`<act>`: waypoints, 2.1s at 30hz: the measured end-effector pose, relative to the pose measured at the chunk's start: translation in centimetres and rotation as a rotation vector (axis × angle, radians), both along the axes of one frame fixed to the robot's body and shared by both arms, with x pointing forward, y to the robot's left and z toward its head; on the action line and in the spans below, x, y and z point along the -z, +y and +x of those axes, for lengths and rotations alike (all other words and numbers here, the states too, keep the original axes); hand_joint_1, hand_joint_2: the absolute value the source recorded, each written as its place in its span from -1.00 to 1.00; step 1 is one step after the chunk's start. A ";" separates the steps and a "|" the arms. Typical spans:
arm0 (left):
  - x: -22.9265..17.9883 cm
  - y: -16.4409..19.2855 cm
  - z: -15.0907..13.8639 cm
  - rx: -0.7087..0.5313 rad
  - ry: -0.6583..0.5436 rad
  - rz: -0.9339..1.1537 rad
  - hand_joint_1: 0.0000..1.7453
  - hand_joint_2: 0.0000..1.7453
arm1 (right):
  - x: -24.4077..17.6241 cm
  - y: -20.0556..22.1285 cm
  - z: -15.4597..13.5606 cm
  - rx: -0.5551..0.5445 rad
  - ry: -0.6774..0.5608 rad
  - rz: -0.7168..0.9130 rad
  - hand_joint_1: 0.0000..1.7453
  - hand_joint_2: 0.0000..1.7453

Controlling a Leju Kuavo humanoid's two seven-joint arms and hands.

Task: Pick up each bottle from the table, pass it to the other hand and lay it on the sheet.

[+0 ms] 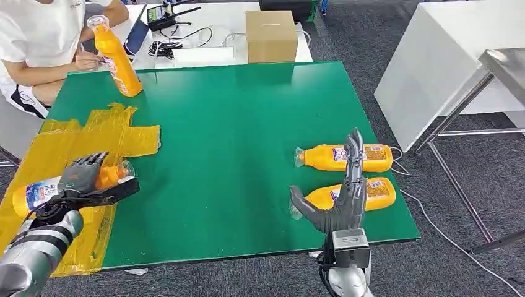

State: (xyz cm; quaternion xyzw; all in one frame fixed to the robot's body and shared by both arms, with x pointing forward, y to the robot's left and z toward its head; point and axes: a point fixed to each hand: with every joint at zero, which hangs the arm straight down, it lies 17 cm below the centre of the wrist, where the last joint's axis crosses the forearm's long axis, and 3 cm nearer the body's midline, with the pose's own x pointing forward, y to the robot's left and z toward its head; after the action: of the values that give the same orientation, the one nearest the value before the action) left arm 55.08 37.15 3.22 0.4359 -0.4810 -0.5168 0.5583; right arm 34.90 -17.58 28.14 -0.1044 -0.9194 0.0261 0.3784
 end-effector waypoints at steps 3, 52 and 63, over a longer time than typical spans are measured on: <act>0.6 -0.2 -0.4 -0.005 0.007 -0.027 -1.00 1.00 | 0.1 0.0 0.0 0.000 0.003 0.004 -1.00 1.00; -12.8 -15.2 -9.7 0.399 -0.292 -1.106 -1.00 1.00 | 5.8 -1.4 1.6 0.116 0.168 -0.436 -1.00 1.00; -17.4 -18.0 -13.9 0.572 -0.285 -1.453 -1.00 1.00 | 14.4 -6.4 3.5 0.013 0.379 -1.007 -1.00 1.00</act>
State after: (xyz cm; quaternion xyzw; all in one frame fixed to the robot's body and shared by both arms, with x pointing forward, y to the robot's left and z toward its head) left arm 41.14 19.16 20.66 -0.1160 -0.8579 -0.1359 0.4817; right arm 38.44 -23.95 13.77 -0.2720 -0.7080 0.4800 0.4409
